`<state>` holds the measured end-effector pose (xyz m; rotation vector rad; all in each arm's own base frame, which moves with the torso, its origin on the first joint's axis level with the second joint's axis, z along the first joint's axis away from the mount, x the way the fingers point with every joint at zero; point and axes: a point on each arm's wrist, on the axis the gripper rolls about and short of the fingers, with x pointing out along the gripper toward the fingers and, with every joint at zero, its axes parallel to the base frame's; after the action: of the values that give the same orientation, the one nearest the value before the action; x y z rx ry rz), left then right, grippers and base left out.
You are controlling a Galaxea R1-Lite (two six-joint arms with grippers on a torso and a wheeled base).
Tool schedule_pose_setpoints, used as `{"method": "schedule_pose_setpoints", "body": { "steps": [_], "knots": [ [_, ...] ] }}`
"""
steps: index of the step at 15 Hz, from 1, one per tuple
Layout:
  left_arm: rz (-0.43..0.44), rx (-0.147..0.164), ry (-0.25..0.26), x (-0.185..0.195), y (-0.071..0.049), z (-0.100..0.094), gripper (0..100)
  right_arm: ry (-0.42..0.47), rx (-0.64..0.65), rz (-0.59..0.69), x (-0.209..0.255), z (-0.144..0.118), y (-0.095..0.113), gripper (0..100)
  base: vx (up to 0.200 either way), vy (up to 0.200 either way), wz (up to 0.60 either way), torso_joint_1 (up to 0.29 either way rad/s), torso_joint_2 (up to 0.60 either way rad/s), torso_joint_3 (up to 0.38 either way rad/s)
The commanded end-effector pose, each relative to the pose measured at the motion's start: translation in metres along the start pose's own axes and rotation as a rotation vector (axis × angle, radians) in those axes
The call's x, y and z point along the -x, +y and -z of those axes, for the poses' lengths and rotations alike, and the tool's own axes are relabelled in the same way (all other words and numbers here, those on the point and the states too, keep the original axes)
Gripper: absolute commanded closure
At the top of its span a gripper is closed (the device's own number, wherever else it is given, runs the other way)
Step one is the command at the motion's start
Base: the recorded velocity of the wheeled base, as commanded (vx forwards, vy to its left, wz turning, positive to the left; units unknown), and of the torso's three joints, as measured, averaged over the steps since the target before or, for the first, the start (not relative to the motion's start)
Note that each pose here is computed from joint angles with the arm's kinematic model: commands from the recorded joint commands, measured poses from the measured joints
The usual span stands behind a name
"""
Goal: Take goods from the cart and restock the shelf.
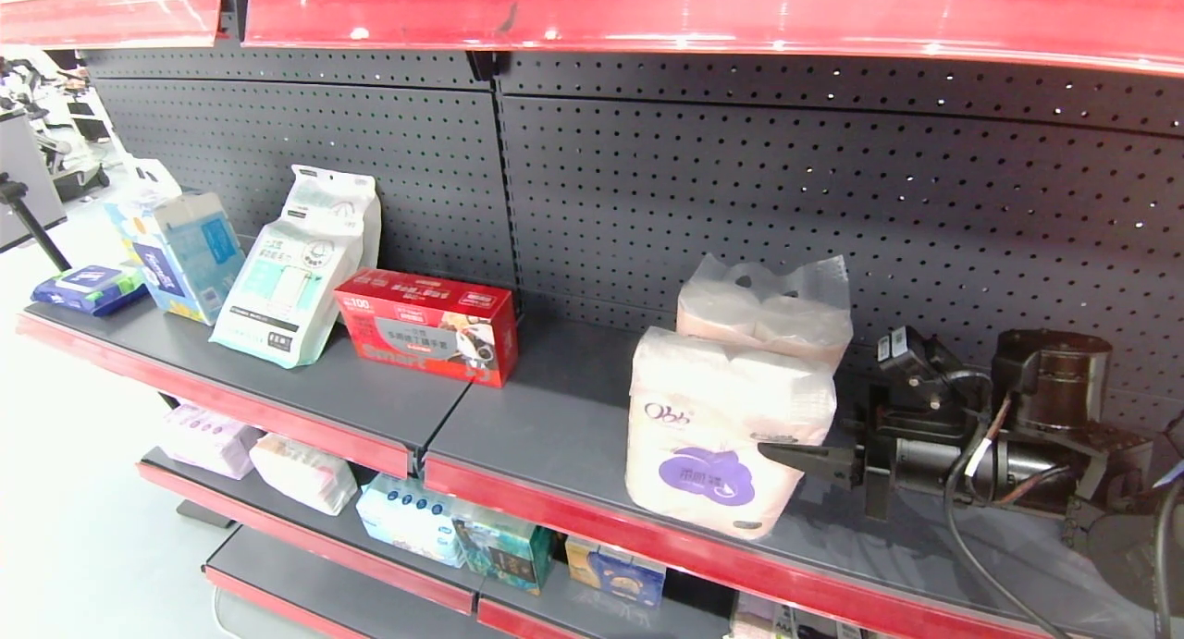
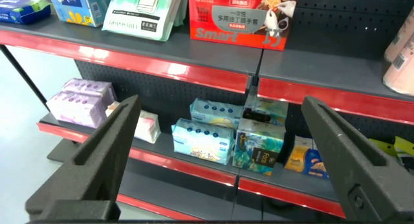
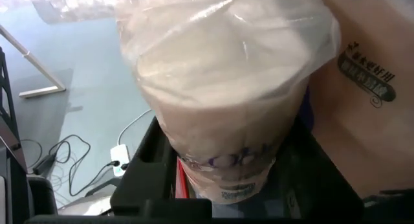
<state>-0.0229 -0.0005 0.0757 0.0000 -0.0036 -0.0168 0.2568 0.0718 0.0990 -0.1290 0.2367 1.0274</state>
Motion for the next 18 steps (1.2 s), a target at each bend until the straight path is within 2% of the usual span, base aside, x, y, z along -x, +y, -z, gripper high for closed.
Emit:
{"method": "schedule_pose_setpoints", "body": {
  "steps": [1, 13, 18],
  "knots": [
    [0.0, 0.0, 0.001, 0.0, 0.0, 0.0, 0, 0.001, 0.0, -0.001, 0.0, 0.0, 0.0, 100, 0.0, 0.0, 0.0, 0.0, 0.0, 0.0],
    [0.0, 0.0, 0.001, 0.0, 0.0, 0.0, 0, -0.01, 0.005, 0.009, 0.009, -0.003, 0.005, 100, 0.0, 0.0, 0.0, 0.0, 0.0, 0.0],
    [0.0, 0.0, 0.001, 0.0, 0.0, 0.0, 0, 0.008, -0.011, 0.013, 0.014, 0.003, 0.009, 100, 0.0, 0.0, 0.0, 0.0, 0.0, 0.0]
  ]
}}
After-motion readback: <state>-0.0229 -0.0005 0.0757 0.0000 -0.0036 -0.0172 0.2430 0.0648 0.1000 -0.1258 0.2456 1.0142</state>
